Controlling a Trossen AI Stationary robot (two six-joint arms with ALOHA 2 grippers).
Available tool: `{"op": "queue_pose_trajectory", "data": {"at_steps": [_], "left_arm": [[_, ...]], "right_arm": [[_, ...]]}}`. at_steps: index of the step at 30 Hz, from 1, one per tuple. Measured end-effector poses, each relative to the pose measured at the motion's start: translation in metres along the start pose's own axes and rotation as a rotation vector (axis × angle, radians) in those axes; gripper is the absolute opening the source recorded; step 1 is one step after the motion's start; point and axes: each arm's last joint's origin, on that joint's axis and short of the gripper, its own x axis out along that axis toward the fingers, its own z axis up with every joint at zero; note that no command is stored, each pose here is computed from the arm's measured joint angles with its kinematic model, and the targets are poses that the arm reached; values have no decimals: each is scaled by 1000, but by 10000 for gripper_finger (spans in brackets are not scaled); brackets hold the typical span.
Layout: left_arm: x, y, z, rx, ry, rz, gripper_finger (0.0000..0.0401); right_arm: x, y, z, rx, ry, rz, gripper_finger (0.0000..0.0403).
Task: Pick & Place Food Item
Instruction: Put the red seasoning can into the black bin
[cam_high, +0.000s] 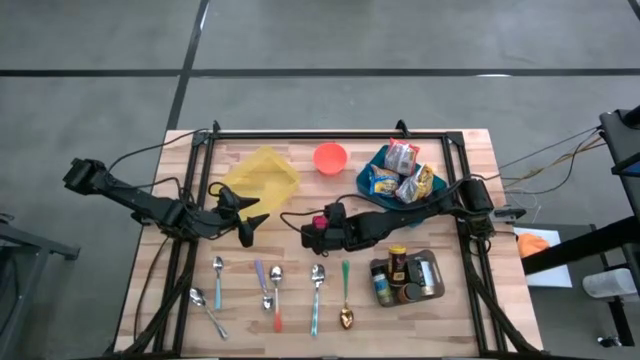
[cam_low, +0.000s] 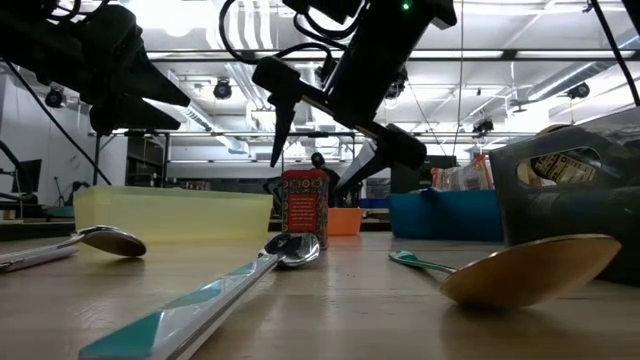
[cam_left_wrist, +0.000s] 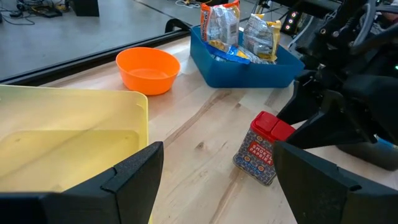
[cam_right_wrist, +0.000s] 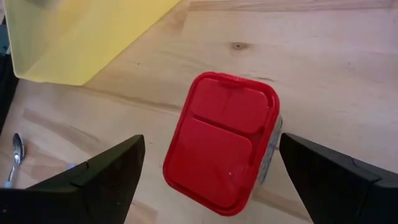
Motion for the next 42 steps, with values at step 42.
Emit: {"op": "queue_pose_trajectory", "data": {"at_steps": [42], "left_arm": [[0,0,0,4,1,0,300]], "right_arm": [[-57,47,36,-273,80,-51,368]]}}
